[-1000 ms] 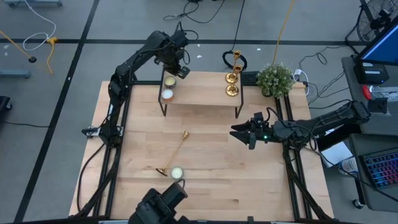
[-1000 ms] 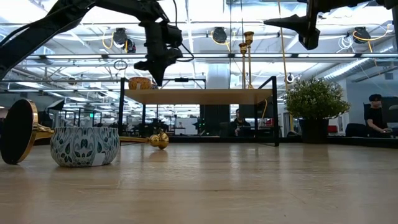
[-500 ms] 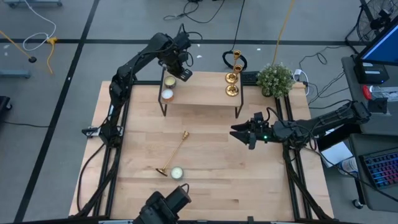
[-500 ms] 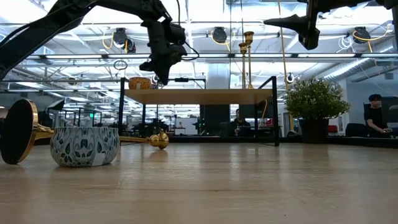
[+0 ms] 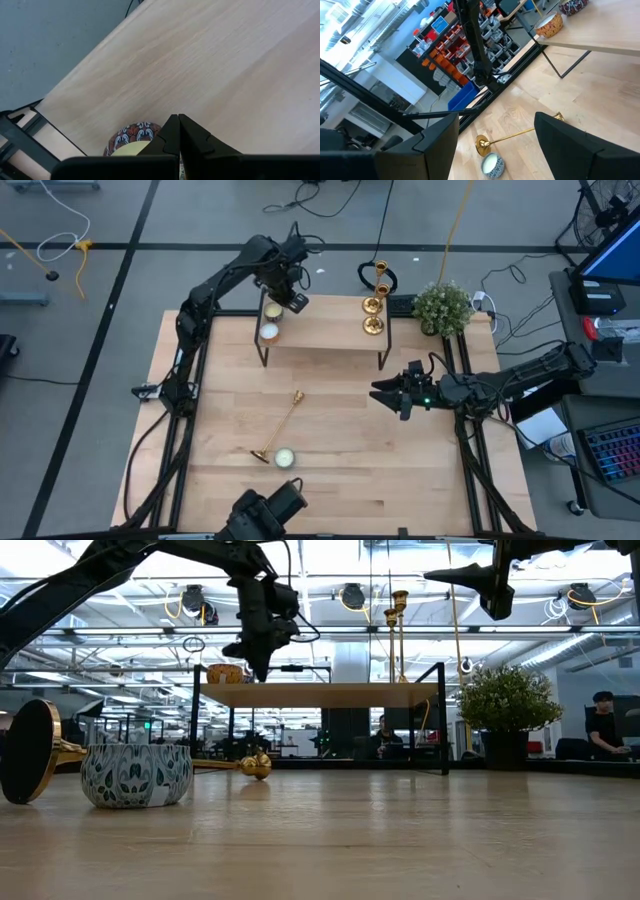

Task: Pick & Place candle stick holders
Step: Put the black scented candle aligned with the orange scented candle on the shelf

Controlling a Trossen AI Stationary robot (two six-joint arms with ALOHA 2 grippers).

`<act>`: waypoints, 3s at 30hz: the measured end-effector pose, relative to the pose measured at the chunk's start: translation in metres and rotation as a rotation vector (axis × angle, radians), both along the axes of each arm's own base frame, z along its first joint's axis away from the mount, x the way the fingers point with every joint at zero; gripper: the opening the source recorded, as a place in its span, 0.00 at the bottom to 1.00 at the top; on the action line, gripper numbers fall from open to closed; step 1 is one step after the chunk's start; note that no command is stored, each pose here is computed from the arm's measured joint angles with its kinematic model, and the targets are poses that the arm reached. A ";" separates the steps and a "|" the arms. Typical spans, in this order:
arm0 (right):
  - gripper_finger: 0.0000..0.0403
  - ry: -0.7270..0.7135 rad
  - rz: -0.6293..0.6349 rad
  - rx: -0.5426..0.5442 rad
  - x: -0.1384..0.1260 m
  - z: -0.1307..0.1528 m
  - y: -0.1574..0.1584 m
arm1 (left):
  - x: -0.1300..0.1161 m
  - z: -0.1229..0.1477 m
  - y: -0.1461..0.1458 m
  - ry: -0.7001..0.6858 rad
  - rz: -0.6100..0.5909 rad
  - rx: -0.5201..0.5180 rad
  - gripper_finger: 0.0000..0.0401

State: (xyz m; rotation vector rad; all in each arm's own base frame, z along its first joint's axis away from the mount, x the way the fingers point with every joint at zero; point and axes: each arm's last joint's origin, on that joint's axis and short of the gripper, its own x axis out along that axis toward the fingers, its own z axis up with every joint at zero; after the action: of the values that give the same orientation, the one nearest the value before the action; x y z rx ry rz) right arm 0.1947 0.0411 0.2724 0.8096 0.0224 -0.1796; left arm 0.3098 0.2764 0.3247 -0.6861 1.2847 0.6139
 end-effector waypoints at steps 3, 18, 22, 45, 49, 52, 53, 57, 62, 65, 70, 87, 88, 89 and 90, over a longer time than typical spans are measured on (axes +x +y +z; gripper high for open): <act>0.64 0.000 0.002 0.002 0.000 0.000 0.000 | 0.002 -0.004 -0.002 0.021 -0.015 0.002 0.00; 0.64 0.000 0.003 0.002 0.000 0.000 0.000 | 0.000 -0.005 0.000 0.045 -0.016 0.026 0.00; 0.64 0.000 0.003 0.001 0.000 0.000 0.000 | 0.000 -0.005 0.000 0.047 -0.022 0.029 0.00; 0.64 0.000 -0.005 0.000 0.000 0.000 -0.001 | -0.024 0.032 0.003 -0.068 0.195 0.046 0.00; 0.64 -0.001 -0.019 0.005 0.001 0.000 -0.004 | -0.034 0.048 -0.002 -0.153 0.382 -0.022 0.00; 0.64 -0.001 -0.008 0.009 0.001 0.000 -0.005 | -0.036 0.063 -0.015 -0.240 0.501 -0.127 0.00; 0.64 0.000 -0.002 0.010 0.001 0.000 -0.005 | -0.035 0.067 -0.021 -0.256 0.533 -0.151 0.00; 0.64 0.002 0.046 0.011 0.001 0.000 -0.004 | -0.023 0.077 -0.048 -0.281 0.580 -0.196 0.00; 0.64 0.005 0.115 0.001 0.002 0.000 -0.002 | 0.008 0.080 -0.097 -0.283 0.477 -0.316 0.00; 0.64 0.007 0.170 0.004 0.002 0.000 0.000 | 0.020 0.087 -0.137 -0.281 0.410 -0.341 0.00; 0.64 0.008 0.224 0.008 0.002 0.000 0.001 | 0.009 0.116 -0.200 -0.323 0.400 -0.291 0.00; 0.64 0.013 0.295 0.011 0.001 -0.001 0.005 | -0.064 0.057 -0.202 -0.028 0.828 -0.338 0.00; 0.64 0.016 0.298 0.010 0.001 -0.001 0.005 | -0.059 0.054 -0.194 -0.025 0.801 -0.332 0.00; 0.64 0.020 0.302 0.010 0.001 -0.002 0.006 | -0.054 0.052 -0.185 -0.022 0.784 -0.325 0.00; 0.64 0.025 0.305 0.009 0.000 -0.002 0.007 | -0.049 0.051 -0.177 -0.023 0.762 -0.316 0.00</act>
State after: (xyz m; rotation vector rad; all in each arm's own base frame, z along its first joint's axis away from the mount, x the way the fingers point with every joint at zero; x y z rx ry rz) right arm 0.1951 0.0476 0.2704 0.8031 0.1693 0.0989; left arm 0.2611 0.0995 0.3757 -1.4683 1.0863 1.0179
